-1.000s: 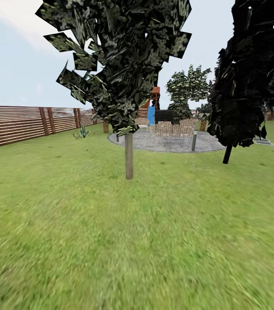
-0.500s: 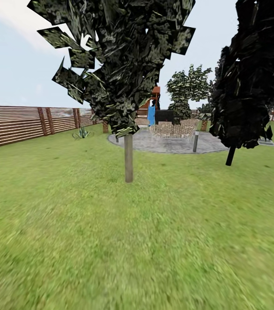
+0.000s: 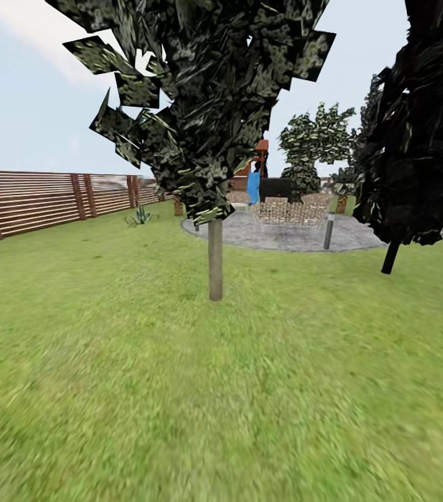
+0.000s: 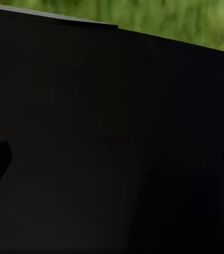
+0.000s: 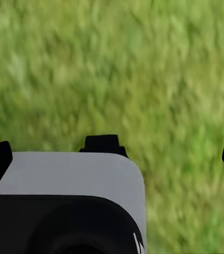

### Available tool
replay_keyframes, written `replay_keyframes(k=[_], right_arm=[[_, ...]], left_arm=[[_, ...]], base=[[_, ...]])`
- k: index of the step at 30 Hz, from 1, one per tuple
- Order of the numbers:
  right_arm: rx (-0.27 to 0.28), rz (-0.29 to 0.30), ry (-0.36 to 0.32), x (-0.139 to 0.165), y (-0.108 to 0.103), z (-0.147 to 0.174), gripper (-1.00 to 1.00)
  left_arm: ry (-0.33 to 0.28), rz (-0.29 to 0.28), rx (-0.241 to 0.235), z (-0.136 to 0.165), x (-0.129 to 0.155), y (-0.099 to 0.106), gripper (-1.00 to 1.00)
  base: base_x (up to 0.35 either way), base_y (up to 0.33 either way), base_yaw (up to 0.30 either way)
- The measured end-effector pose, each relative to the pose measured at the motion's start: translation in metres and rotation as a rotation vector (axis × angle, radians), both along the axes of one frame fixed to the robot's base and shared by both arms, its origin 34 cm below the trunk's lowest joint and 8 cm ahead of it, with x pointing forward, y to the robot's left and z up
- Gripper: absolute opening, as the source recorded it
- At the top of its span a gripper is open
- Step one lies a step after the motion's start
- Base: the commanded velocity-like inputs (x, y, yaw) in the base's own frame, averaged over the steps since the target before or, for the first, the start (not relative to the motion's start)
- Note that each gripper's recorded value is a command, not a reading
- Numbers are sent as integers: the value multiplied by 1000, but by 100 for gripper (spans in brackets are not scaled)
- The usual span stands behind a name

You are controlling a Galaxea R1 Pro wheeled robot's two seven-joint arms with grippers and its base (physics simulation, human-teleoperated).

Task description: Take the three Easter eggs out of the wicker basket on the lawn in the garden, then place them on the lawn next to a single tree (choose any tree) so that all three eggs are next to the same tree and none are left in the basket.

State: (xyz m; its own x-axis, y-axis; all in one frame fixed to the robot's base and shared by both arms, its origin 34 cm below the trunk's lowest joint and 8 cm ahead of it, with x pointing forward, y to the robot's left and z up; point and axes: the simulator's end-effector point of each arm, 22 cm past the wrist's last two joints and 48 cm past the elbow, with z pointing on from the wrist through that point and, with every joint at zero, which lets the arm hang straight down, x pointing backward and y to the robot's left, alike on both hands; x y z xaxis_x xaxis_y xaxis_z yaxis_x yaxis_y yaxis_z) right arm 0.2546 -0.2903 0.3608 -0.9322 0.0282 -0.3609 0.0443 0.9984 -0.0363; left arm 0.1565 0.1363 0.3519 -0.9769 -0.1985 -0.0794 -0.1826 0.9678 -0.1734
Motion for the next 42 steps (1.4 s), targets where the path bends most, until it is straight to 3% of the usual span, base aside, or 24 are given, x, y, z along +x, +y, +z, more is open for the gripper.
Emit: replay_keyframes(k=[35, 42], right_arm=[[0, 0, 1, 0, 0, 0, 100], [0, 0, 1, 0, 0, 0, 100]], left_arm=[[0, 0, 1, 0, 0, 1, 100], [1, 3, 30, -3, 0, 23, 100]], base=[[329, 0, 234], [331, 0, 27]])
